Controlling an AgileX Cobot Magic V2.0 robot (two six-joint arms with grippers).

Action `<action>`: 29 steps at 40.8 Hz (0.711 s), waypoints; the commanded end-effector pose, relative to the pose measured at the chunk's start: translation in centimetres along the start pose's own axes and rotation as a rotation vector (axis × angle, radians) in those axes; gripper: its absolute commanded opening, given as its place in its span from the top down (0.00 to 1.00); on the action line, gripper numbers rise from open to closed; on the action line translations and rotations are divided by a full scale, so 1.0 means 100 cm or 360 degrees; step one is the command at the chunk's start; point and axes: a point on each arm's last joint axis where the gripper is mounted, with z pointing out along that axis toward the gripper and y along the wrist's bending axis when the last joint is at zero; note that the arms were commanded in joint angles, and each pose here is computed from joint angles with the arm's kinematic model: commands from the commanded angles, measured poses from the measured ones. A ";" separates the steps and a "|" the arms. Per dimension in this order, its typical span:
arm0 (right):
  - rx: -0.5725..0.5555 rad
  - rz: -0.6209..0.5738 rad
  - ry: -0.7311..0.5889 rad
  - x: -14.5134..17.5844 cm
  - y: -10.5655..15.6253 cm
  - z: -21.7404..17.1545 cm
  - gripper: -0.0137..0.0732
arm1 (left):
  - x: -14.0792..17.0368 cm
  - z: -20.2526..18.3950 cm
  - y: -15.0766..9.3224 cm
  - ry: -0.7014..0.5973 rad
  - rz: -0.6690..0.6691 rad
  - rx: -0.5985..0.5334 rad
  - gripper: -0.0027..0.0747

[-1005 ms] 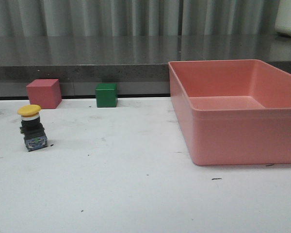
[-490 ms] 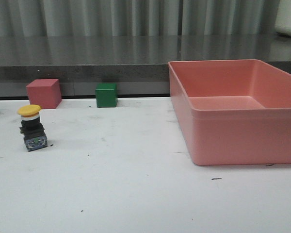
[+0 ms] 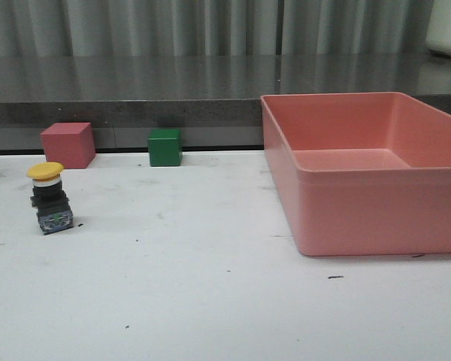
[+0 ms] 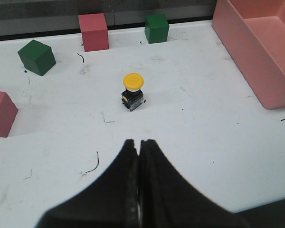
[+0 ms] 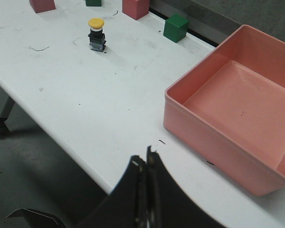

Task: Place and stand button with both arms

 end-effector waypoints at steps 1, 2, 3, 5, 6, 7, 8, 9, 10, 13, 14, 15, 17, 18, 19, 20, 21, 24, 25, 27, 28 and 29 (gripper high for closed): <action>0.0023 -0.0011 -0.0113 -0.011 -0.001 -0.002 0.92 | -0.013 -0.005 -0.001 -0.0153 -0.0008 0.0025 0.99; 0.0023 -0.0011 -0.0113 -0.011 -0.001 -0.002 0.92 | -0.013 -0.005 -0.001 -0.0153 -0.0008 0.0025 0.99; 0.0023 -0.0011 -0.0113 -0.011 -0.001 -0.002 0.92 | -0.013 -0.005 -0.001 -0.0153 -0.0008 0.0025 0.99; 0.0023 -0.0011 -0.0113 -0.011 -0.001 -0.002 0.92 | -0.013 -0.005 -0.001 -0.0153 -0.0008 0.0025 0.99; 0.0023 -0.0011 -0.0113 -0.011 -0.001 -0.002 0.92 | -0.013 -0.005 -0.001 -0.0158 -0.0008 0.0026 0.99; 0.0023 -0.0011 -0.0113 -0.011 -0.001 -0.002 0.92 | -0.014 -0.005 -0.002 -0.0161 -0.0008 0.0026 0.99; 0.0023 -0.0011 -0.0113 -0.011 -0.001 -0.002 0.92 | -0.014 -0.005 -0.002 -0.0160 -0.0008 0.0026 0.99; 0.0023 -0.0011 -0.0113 -0.011 -0.001 -0.002 0.92 | -0.014 -0.005 -0.002 -0.0160 -0.0008 0.0026 0.99; 0.0023 -0.0011 -0.0113 -0.011 -0.001 -0.002 0.92 | -0.014 -0.005 -0.002 -0.0160 -0.0008 0.0026 0.99; 0.0023 -0.0011 -0.0113 -0.011 -0.001 -0.002 0.92 | -0.014 -0.005 -0.002 -0.0160 -0.0008 0.0026 0.99; 0.0023 -0.0011 -0.0113 -0.011 -0.001 -0.002 0.92 | -0.014 -0.005 -0.002 -0.0160 -0.0008 0.0026 0.99; 0.0023 -0.0011 -0.0113 -0.011 -0.001 -0.002 0.92 | -0.014 -0.005 -0.002 -0.0160 -0.0008 0.0026 0.99; 0.0023 -0.0011 -0.0113 -0.011 -0.001 -0.002 0.92 | -0.014 -0.005 -0.002 -0.0160 -0.0008 0.0026 0.99; 0.0023 -0.0011 -0.0113 -0.011 -0.001 -0.002 0.92 | -0.014 -0.005 -0.002 -0.0168 -0.0008 0.0027 0.99; 0.0023 -0.0011 -0.0113 -0.011 -0.001 -0.002 0.92 | -0.012 -0.005 -0.002 -0.0178 -0.0012 0.0035 0.99; 0.0023 -0.0011 -0.0113 -0.011 -0.001 -0.002 0.92 | -0.011 -0.006 -0.002 -0.0194 -0.0012 0.0037 0.99; 0.0024 -0.0011 -0.0111 -0.011 -0.001 -0.002 0.92 | -0.009 -0.006 -0.002 -0.0200 -0.0012 0.0038 0.99; 0.0023 -0.0011 -0.0113 -0.011 -0.001 -0.002 0.92 | -0.004 -0.003 -0.001 -0.0215 -0.0019 0.0025 0.99; 0.0023 -0.0011 -0.0113 -0.011 -0.001 -0.002 0.92 | -0.001 -0.001 0.000 -0.0218 -0.0026 0.0012 0.99; 0.0023 -0.0011 -0.0113 -0.011 -0.001 -0.002 0.92 | 0.005 0.002 0.002 -0.0244 -0.0042 -0.0015 0.99; 0.0023 -0.0011 -0.0113 -0.011 -0.001 -0.002 0.92 | 0.009 0.004 0.003 -0.0255 -0.0052 -0.0034 0.99; 0.0024 -0.0011 -0.0111 -0.011 -0.001 -0.002 0.92 | 0.012 0.004 0.003 -0.0285 -0.0060 -0.0048 0.99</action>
